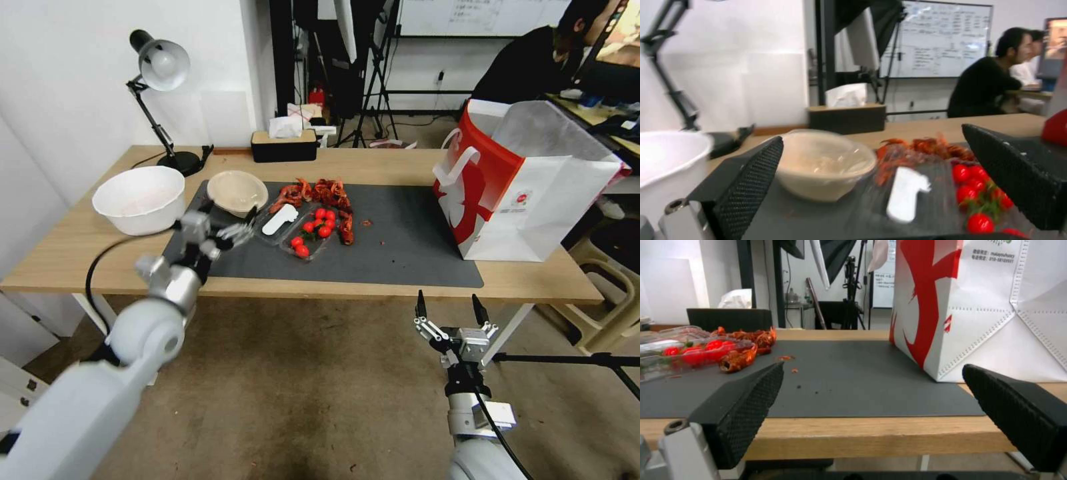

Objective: Pick up the trash from the table and place it into the takeout bag.

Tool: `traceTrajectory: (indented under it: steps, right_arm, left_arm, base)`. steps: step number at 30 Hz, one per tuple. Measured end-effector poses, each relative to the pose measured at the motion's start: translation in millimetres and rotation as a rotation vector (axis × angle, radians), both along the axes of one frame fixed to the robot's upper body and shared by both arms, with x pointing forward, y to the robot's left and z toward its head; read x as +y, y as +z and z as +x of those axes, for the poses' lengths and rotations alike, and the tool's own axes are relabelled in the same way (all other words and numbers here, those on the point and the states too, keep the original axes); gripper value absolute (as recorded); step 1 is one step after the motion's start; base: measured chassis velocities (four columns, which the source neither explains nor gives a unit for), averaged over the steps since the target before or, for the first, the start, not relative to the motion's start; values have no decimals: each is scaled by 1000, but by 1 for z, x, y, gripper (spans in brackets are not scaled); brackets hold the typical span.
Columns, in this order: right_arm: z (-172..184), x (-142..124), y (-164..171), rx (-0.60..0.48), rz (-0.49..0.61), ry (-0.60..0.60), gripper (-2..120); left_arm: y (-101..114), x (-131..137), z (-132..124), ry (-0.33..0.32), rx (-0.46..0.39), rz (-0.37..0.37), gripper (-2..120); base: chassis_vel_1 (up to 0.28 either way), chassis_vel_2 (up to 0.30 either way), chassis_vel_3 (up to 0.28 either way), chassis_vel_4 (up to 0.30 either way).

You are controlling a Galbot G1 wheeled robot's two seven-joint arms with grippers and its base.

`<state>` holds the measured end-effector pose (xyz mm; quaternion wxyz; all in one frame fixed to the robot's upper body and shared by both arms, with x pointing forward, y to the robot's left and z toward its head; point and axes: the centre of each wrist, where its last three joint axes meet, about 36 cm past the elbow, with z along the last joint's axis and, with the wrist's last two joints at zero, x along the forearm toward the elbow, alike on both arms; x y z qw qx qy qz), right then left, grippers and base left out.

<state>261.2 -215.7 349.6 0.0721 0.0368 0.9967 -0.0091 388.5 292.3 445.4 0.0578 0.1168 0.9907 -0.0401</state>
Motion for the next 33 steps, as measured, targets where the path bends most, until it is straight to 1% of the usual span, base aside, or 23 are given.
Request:
traceTrajectory:
  steps: [1,2,5,6,8,9,10,11,13,14,16,17,18,21,28,33]
  right_arm:
    - [0,0,0,-1,0,0,100]
    - [0,0,0,-1,0,0,100]
    - [1,0,0,-3,0,3,100]
    - [1,0,0,-3,0,3,100]
    - [2,1,1,-5,0,3,100]
    - [2,1,1,-5,0,4,100]
    - [2,1,1,-5,0,4,100]
    - [2,1,1,-5,1,3,100]
    - [2,1,1,-5,1,3,100]
    - [2,1,1,-5,1,3,100]
    - [2,2,1,-4,2,3,100]
    - [2,2,1,-4,2,3,100]
    - [2,2,0,-4,1,3,100]
    - [3,2,0,-4,2,4,100]
    - [3,3,0,-3,3,4,100]
    - [2,3,0,-2,3,3,100]
  left_arm:
    - [-3,0,-9,19,-2,2,100]
    - [-3,0,-9,19,-2,2,100]
    - [-21,2,-39,69,12,22,100]
    - [-21,2,-39,69,12,22,100]
    - [-33,4,-57,97,17,45,100]
    - [-36,4,-62,105,20,51,100]
    - [-36,4,-62,105,20,51,100]
    - [-43,4,-73,121,24,58,100]
    - [-54,4,-85,136,24,66,100]
    - [-54,4,-85,136,24,66,100]
    - [-65,5,-92,149,17,82,100]
    - [-65,5,-92,149,17,82,100]
    - [-71,7,-95,158,13,90,100]
    - [-77,9,-100,167,13,93,100]
    - [-85,9,-102,170,18,91,100]
    - [-85,8,-101,165,17,90,100]
  base:
    - [0,0,0,0]
    - [0,0,0,0]
    - [0,0,0,0]
    - [0,0,0,0]
    - [0,0,0,0]
    - [0,0,0,0]
    - [0,0,0,0]
    - [0,0,0,0]
    - [0,0,0,0]
    - [0,0,0,0]
    - [0,0,0,0]
    - [0,0,0,0]
    - [0,0,0,0]
    - [0,0,0,0]
    - [0,0,0,0]
    - [0,0,0,0]
